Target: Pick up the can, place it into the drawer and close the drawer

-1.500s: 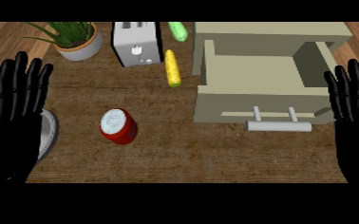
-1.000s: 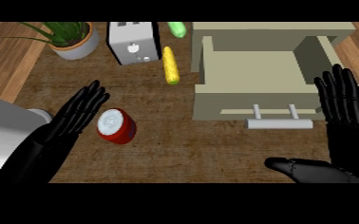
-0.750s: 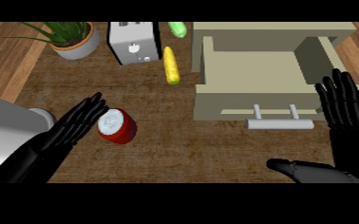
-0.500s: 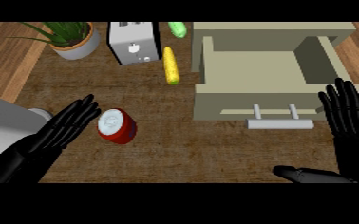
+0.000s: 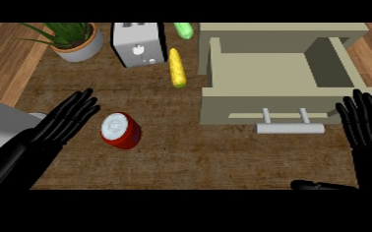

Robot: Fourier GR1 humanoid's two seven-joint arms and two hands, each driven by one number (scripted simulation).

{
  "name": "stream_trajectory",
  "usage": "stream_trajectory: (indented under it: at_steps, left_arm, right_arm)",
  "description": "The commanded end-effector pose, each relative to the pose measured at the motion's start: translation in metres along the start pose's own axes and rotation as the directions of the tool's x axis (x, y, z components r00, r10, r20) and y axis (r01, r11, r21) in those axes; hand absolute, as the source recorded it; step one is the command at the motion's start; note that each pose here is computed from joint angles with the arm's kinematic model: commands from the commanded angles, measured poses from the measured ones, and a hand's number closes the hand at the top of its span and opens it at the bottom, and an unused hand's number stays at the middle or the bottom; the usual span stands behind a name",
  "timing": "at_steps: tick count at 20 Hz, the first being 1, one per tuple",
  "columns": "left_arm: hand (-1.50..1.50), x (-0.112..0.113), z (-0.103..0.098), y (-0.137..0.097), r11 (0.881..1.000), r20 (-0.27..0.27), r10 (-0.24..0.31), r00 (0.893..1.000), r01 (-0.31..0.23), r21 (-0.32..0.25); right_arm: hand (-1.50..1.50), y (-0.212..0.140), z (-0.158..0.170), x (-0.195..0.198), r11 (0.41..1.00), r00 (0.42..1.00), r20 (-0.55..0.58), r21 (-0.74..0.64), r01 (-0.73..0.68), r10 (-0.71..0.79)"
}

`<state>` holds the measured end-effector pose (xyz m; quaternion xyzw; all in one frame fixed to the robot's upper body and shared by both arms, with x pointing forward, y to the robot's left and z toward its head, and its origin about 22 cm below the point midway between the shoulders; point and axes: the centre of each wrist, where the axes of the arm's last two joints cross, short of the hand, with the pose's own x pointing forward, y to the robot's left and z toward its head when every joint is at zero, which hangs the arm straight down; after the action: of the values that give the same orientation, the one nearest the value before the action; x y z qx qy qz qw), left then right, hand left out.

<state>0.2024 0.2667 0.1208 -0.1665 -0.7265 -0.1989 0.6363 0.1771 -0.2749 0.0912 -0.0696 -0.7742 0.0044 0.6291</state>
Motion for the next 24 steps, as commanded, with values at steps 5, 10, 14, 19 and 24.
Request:
stream_trajectory:
  at_steps: [5, 10, 14, 19, 24]
  left_arm:
    - [-1.5, -0.012, -0.012, 0.016, 1.0, -0.011, -0.008, 1.0, 0.008, -0.003]
    - [-1.5, -0.031, -0.014, 0.017, 1.0, -0.03, 0.006, 1.0, -0.005, 0.022]
    - [-1.5, -0.057, -0.026, 0.011, 1.0, -0.045, 0.012, 0.999, -0.011, 0.016]
    - [-1.5, -0.082, -0.026, 0.013, 0.999, -0.072, -0.007, 0.997, 0.01, 0.049]
    - [-1.5, -0.102, -0.035, 0.004, 0.998, -0.059, -0.019, 0.998, 0.022, 0.058]
  right_arm:
    - [-1.5, -0.021, 0.002, -0.01, 1.0, 1.0, 0.019, -0.028, 0.007, -0.006]
    - [-1.5, -0.024, 0.017, 0.004, 1.0, 1.0, 0.007, -0.008, -0.002, 0.002]
    - [-1.5, -0.014, 0.013, -0.021, 1.0, 1.0, 0.022, 0.004, -0.007, 0.007]
    - [-1.5, -0.042, 0.001, 0.003, 1.0, 1.0, 0.014, 0.002, -0.025, 0.025]
    - [-1.5, -0.021, 0.014, -0.001, 1.0, 1.0, 0.002, -0.009, -0.014, 0.014]
